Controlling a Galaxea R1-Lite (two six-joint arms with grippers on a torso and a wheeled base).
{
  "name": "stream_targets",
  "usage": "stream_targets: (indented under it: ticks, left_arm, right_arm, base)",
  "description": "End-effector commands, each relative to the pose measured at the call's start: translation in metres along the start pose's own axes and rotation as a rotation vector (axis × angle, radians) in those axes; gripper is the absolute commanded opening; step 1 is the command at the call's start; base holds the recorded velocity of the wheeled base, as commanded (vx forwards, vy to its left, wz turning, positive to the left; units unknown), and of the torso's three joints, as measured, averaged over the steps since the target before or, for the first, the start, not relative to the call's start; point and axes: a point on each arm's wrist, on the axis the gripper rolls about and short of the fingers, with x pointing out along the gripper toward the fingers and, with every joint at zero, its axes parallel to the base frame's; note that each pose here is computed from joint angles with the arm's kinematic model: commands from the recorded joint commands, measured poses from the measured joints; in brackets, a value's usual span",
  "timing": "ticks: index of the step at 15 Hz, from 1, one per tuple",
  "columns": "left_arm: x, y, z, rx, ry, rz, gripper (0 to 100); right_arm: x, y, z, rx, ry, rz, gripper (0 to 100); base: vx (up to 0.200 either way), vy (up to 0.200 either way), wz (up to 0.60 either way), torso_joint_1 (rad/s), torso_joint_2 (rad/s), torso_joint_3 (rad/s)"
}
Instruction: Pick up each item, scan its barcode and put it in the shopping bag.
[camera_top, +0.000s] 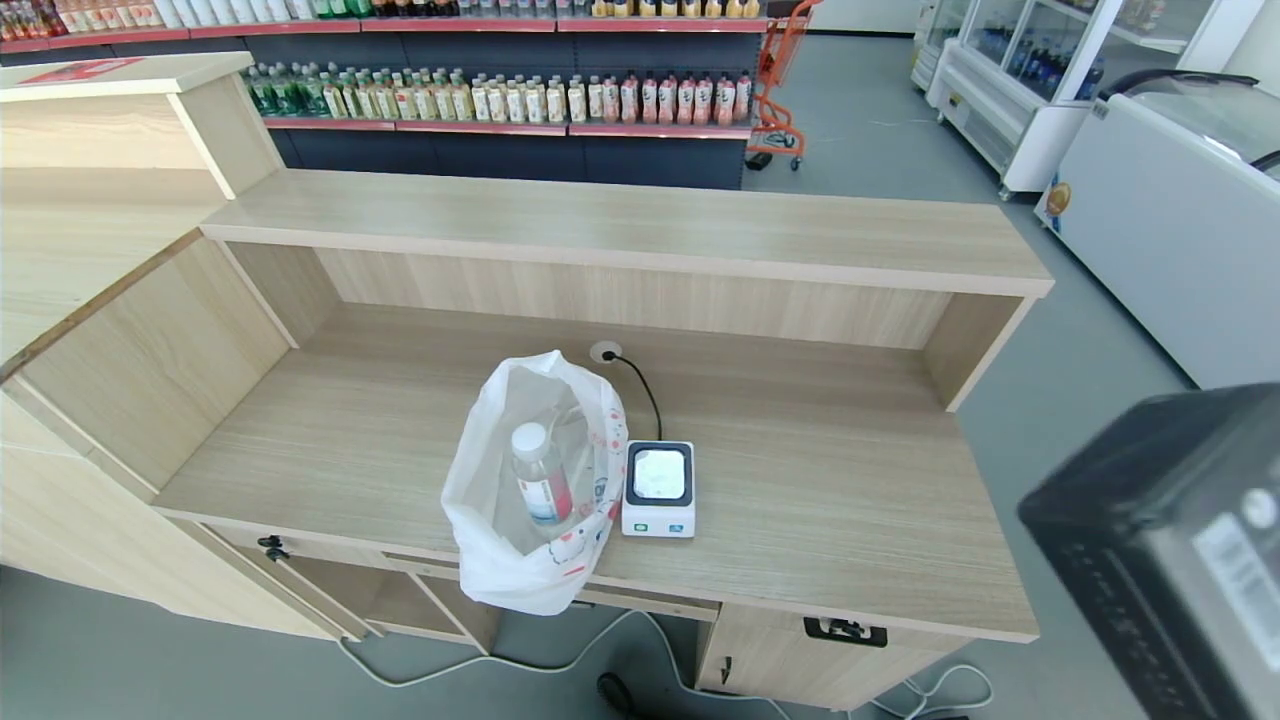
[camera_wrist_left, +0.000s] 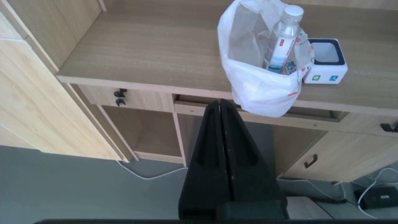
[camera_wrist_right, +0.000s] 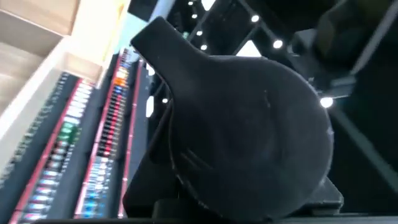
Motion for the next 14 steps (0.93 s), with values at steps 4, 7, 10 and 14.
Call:
stream_targets:
  ticks: [4,7,10,14]
  left_arm:
    - [0.0,0.0,0.0,0.0,0.001,0.0,0]
    - [0.0,0.0,0.0,0.0,-0.001,0.0,0]
    - [0.0,0.0,0.0,0.0,0.001,0.0,0]
    - [0.0,0.0,0.0,0.0,0.001,0.0,0]
  right_arm:
    - [-0.005,-0.021,0.0,-0.08,-0.013,-0.103,0]
    - [-0.007,-0.025,0.002,-0.083,-0.02,-0.112,0]
    - [-0.01,-0.03,0.002,-0.098,-0.024,-0.131,0]
    - [-0.011,-0.03,0.003,-0.095,-0.025,-0.132,0]
  base:
    - [0.0,0.0,0.0,0.0,0.0,0.0]
    - [0.0,0.0,0.0,0.0,0.0,0.0]
    - [0.0,0.0,0.0,0.0,0.0,0.0]
    - [0.0,0.0,0.0,0.0,0.0,0.0]
